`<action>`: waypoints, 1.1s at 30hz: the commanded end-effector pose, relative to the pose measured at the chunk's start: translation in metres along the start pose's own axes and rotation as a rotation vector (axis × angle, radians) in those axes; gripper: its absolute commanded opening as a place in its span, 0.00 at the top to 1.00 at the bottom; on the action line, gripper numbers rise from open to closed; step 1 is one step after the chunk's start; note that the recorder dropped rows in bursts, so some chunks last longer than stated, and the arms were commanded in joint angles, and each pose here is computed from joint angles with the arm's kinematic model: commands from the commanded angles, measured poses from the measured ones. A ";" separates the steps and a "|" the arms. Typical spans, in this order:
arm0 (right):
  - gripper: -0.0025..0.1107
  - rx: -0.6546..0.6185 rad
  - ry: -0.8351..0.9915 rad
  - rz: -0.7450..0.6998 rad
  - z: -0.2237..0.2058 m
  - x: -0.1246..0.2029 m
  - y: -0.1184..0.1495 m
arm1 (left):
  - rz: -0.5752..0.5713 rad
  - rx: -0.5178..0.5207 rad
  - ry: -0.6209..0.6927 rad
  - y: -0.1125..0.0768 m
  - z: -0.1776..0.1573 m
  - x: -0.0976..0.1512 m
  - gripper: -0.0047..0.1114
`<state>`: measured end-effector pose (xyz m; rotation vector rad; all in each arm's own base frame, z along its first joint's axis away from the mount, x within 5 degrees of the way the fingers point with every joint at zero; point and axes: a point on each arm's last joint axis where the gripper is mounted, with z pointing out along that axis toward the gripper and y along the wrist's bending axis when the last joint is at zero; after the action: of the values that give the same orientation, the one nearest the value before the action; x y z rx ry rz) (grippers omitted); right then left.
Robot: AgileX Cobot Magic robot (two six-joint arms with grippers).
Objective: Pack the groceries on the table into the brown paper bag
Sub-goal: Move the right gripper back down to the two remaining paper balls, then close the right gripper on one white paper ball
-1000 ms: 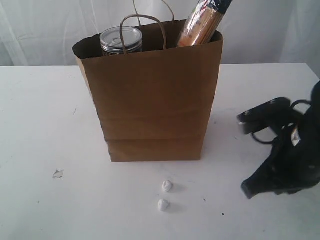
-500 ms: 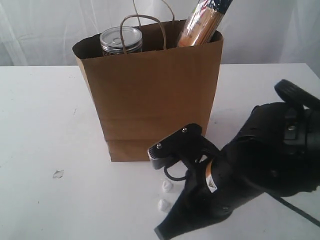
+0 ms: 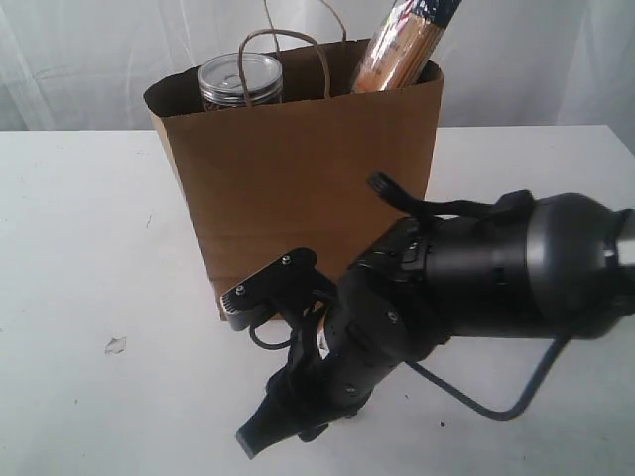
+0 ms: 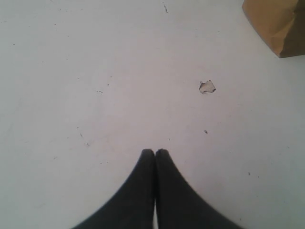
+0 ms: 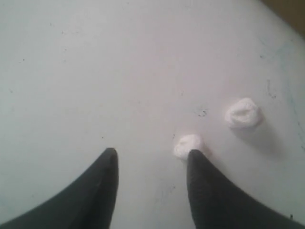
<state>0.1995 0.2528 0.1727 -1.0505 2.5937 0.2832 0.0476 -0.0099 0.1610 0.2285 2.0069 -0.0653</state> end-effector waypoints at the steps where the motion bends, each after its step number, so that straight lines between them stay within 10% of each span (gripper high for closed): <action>1: 0.59 0.000 0.001 0.080 0.015 -0.004 0.000 | -0.007 0.003 0.011 0.000 0.001 0.003 0.96; 24: 0.73 0.152 0.043 0.110 0.034 0.001 -0.015 | -0.007 0.003 0.011 0.000 0.001 0.003 0.96; 33: 0.98 0.182 -0.023 0.122 0.010 -0.005 -0.017 | -0.007 0.003 0.011 0.000 0.001 0.003 0.96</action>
<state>0.2157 0.2503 0.1548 -0.8149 2.6454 0.1056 0.0476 -0.0099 0.1610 0.2285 2.0069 -0.0653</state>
